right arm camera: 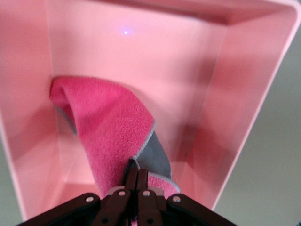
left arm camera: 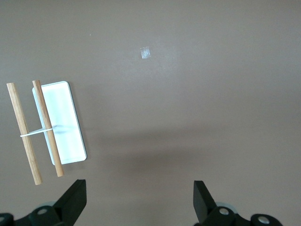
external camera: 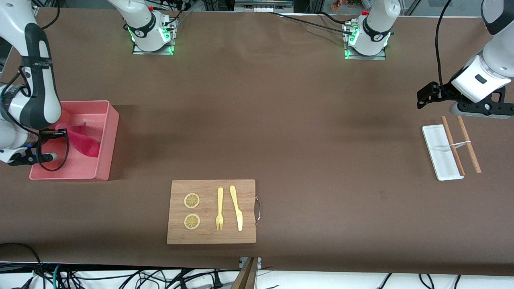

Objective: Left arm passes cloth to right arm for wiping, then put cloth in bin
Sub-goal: 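Carry the cloth over the pink bin with the right gripper, then open the right gripper to drop the cloth and raise it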

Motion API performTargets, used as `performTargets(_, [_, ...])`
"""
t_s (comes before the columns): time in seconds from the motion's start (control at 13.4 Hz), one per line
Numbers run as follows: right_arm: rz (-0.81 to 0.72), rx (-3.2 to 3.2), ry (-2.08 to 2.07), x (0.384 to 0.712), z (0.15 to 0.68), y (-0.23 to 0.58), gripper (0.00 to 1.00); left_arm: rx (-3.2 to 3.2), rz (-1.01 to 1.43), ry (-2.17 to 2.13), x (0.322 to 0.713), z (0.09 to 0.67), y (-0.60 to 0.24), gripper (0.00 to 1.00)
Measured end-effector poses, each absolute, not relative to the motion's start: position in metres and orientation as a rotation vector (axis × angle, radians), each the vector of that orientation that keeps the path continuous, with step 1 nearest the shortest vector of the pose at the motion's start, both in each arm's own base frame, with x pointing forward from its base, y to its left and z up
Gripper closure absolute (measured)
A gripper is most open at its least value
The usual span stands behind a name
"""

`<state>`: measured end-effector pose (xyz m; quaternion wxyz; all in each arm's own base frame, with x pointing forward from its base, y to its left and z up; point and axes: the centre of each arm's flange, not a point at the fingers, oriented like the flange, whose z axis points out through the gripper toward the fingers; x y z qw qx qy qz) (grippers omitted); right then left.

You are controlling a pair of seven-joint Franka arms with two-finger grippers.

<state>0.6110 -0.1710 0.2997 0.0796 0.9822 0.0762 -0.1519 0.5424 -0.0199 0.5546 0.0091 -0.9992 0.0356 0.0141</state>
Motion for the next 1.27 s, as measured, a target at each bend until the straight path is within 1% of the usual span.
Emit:
performTargets(0.07, [-0.427, 2.936, 0.235, 0.612, 0.290, -0.171, 0.98, -3.121, 0.044, 0.111, 0.542, 0.555, -0.020, 0.00])
performTargets(0.15, [-0.407, 2.939, 0.233, 0.612, 0.280, -0.172, 0.93, -3.121, 0.044, 0.111, 0.542, 0.555, -0.020, 0.00])
performTargets(0.3, [-0.373, 2.970, 0.201, 0.614, 0.274, -0.173, 0.72, -3.121, 0.044, 0.111, 0.542, 0.555, -0.020, 0.00])
performTargets(0.37, [-0.341, 2.988, 0.183, 0.617, 0.282, -0.173, 0.63, -3.121, 0.044, 0.111, 0.542, 0.555, -0.020, 0.00])
performTargets(0.45, [-0.297, 3.010, 0.162, 0.620, 0.300, -0.172, 0.51, -3.121, 0.044, 0.111, 0.542, 0.555, -0.020, 0.00])
performTargets(0.52, [-0.262, 3.032, 0.142, 0.621, 0.324, -0.171, 0.42, -3.121, 0.044, 0.111, 0.542, 0.555, -0.020, 0.00])
performTargets(0.6, [-0.250, 3.053, 0.128, 0.620, 0.356, -0.168, 0.31, -3.121, 0.044, 0.111, 0.542, 0.555, -0.020, 0.00])
performTargets(0.75, [-0.279, 3.095, 0.126, 0.606, 0.424, -0.158, 0.08, -3.121, 0.044, 0.111, 0.542, 0.554, -0.020, 0.00])
performTargets(0.82, [-0.278, 3.109, 0.148, 0.600, 0.455, -0.148, 0.00, -3.121, 0.044, 0.111, 0.542, 0.554, -0.020, 0.00])
performTargets(1.04, [-0.232, 3.124, 0.274, 0.581, 0.535, -0.100, 0.00, -3.121, 0.044, 0.111, 0.542, 0.555, -0.020, 0.00])
performTargets(1.27, [-0.229, 3.038, 0.394, 0.568, 0.585, -0.061, 0.00, -3.121, 0.044, 0.112, 0.542, 0.554, -0.020, 0.00])
